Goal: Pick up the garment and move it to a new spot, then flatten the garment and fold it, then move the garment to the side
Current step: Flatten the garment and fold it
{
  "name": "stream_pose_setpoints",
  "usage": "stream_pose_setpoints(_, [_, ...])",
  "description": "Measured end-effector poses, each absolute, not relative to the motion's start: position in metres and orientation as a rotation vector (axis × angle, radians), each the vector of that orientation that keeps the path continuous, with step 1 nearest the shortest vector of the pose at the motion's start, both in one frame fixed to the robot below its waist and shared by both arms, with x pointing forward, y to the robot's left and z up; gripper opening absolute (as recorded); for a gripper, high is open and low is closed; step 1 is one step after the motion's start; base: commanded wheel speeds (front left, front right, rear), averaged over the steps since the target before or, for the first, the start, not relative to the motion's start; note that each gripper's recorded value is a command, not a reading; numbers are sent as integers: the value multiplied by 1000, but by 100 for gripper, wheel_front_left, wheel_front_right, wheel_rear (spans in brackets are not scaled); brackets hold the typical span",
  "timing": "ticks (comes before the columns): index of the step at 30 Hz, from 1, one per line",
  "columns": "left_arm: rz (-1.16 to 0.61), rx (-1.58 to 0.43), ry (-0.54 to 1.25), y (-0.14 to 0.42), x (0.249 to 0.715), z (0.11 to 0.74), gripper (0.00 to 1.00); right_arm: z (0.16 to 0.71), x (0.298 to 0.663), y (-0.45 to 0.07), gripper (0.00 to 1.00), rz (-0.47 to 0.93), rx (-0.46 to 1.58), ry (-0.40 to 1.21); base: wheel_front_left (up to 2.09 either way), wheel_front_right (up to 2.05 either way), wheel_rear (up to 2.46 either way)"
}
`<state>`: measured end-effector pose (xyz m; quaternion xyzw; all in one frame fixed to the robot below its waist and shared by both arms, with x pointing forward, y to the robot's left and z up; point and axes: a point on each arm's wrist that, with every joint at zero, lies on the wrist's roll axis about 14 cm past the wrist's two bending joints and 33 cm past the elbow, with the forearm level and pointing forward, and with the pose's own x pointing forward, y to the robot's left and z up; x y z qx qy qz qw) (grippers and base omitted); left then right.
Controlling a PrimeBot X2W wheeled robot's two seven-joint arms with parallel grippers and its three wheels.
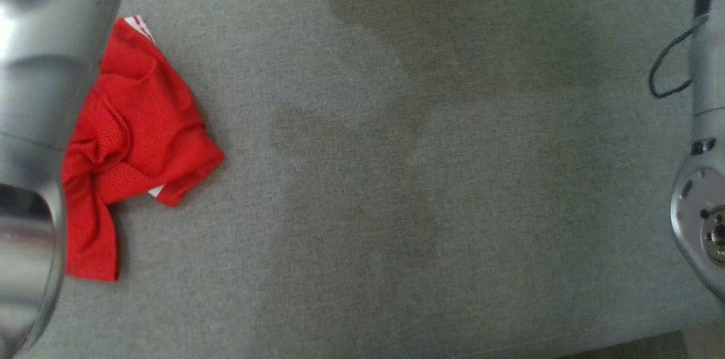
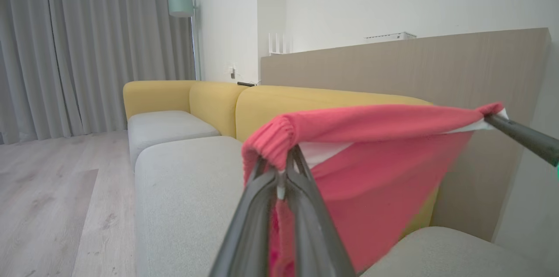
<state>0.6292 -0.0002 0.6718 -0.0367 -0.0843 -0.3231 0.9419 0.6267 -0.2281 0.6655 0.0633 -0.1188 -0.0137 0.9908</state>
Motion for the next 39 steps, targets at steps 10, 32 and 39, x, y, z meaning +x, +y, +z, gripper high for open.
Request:
stream_pose_setpoints(10, [-764,-103,143,-32,591,540,0,506,604,-245,0,-102,162,189,0,0,0])
stream_pose_setpoints(32, [-979,-63,545,-37,419,437,0,411,465,-278,0,-108,57,810,0,0,0])
stream_pose_setpoints(39, [-1034,-57,540,-56,384,441,0,420,426,-305,0,-139,75,830,0,0,0])
